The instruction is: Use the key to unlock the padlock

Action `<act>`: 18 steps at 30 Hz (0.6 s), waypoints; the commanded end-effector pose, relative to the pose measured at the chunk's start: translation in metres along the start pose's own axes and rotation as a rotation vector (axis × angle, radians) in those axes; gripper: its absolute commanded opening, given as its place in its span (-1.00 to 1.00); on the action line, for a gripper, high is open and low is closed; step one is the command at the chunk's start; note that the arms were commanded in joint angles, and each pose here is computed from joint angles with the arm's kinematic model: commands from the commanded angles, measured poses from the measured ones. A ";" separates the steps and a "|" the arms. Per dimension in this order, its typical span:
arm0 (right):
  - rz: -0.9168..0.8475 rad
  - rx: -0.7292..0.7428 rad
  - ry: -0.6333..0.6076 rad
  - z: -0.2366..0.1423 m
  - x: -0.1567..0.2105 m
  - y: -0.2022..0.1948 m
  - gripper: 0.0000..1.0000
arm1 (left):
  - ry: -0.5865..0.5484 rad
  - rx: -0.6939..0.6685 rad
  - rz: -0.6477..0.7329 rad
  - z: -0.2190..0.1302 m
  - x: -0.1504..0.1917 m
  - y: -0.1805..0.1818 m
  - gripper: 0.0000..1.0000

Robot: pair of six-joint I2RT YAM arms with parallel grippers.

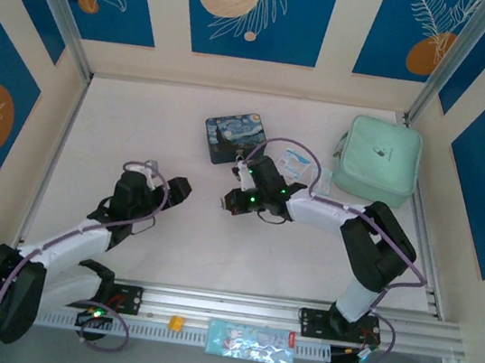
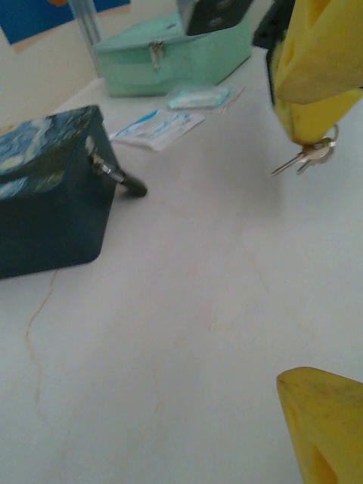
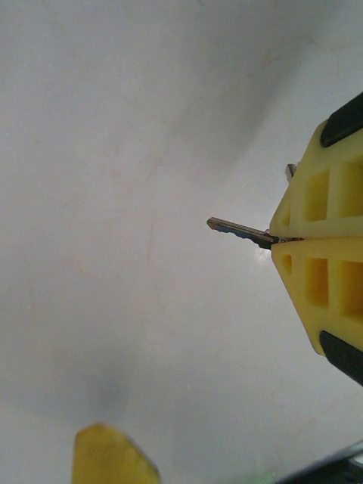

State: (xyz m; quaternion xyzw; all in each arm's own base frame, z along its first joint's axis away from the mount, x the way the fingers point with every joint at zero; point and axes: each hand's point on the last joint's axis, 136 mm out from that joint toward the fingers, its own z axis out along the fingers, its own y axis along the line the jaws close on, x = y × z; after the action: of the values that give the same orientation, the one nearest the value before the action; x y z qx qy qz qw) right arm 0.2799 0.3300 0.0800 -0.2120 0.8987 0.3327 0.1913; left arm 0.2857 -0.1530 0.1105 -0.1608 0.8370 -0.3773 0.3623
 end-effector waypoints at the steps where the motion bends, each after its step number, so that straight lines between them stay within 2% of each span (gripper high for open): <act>1: -0.073 -0.097 0.041 -0.005 0.008 0.014 -1.00 | -0.037 0.047 -0.044 0.002 -0.001 -0.014 0.79; 4: -0.081 -0.088 0.078 -0.004 0.018 0.012 -1.00 | -0.036 0.042 -0.041 0.005 0.001 -0.015 0.79; 8: -0.076 -0.107 0.049 -0.011 0.020 0.016 -1.00 | -0.024 0.058 -0.071 0.009 0.005 -0.019 0.79; 14: -0.064 -0.165 -0.028 -0.031 0.009 0.036 -1.00 | -0.019 0.145 -0.236 0.017 0.012 -0.039 0.74; 18: -0.073 -0.187 -0.088 -0.039 -0.002 0.049 -1.00 | -0.012 0.203 -0.296 0.024 0.015 -0.059 0.69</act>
State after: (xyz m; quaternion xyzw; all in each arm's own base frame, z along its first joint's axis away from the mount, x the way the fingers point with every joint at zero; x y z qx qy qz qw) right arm 0.2515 0.3285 0.1126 -0.2459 0.8652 0.3872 0.2027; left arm 0.2853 -0.2013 0.1142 -0.2234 0.7974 -0.4620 0.3173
